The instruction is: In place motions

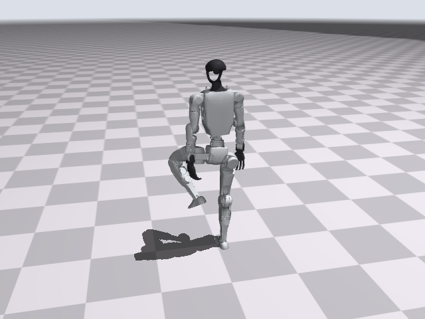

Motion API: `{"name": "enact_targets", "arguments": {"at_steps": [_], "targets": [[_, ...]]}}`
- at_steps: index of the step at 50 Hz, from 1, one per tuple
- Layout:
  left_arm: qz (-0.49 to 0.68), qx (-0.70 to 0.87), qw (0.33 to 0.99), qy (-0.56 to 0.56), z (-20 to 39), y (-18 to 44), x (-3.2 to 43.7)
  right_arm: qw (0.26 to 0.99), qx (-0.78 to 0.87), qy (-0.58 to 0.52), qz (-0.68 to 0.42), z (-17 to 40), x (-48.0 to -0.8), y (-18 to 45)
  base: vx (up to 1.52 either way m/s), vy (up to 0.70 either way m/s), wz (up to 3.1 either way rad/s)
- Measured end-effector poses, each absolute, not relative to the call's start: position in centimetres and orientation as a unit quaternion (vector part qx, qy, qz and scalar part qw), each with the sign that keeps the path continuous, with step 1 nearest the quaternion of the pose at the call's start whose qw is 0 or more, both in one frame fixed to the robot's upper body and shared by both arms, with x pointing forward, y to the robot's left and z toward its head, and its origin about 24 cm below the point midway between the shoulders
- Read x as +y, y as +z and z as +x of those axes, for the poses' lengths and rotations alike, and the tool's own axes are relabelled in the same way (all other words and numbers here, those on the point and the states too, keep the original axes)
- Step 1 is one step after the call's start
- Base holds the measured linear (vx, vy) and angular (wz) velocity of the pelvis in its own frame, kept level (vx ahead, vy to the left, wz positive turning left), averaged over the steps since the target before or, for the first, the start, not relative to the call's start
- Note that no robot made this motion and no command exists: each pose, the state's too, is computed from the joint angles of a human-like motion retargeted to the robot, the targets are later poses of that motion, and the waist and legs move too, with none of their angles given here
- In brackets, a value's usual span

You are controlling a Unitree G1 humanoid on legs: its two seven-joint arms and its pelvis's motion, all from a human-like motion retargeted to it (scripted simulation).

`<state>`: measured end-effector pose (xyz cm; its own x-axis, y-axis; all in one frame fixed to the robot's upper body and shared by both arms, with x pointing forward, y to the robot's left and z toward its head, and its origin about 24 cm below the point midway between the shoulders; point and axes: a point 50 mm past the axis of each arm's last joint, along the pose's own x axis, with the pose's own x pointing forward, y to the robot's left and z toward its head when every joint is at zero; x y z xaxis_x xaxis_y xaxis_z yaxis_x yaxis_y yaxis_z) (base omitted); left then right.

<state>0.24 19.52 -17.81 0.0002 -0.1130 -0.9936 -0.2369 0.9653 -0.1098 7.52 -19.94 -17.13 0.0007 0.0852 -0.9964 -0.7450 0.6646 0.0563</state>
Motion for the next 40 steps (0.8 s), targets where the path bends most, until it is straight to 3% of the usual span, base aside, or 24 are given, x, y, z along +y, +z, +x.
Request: {"name": "enact_targets", "arguments": {"at_steps": [20,26,35,40], "targets": [[-0.184,0.765,0.609,0.096,-6.9,-17.1,17.9,0.494,0.782,0.309,-0.22,-5.4,-21.5,-16.8,0.12,-0.03,0.29],[-0.131,0.724,0.672,0.081,-0.8,-17.6,20.4,0.578,0.748,0.277,-0.171,-2.7,-20.7,-17.4,-0.18,-0.06,0.14],[-0.124,0.691,0.708,0.082,3.7,-17.2,21.7,0.616,0.69,0.305,-0.227,2.0,-20.0,-17.7,-0.14,-0.03,-0.15],[-0.091,0.695,0.711,0.057,4.1,-17.2,21.6,0.613,0.69,0.325,-0.206,1.4,-19.3,-17.8,-0.01,-0.05,0.29]]}}
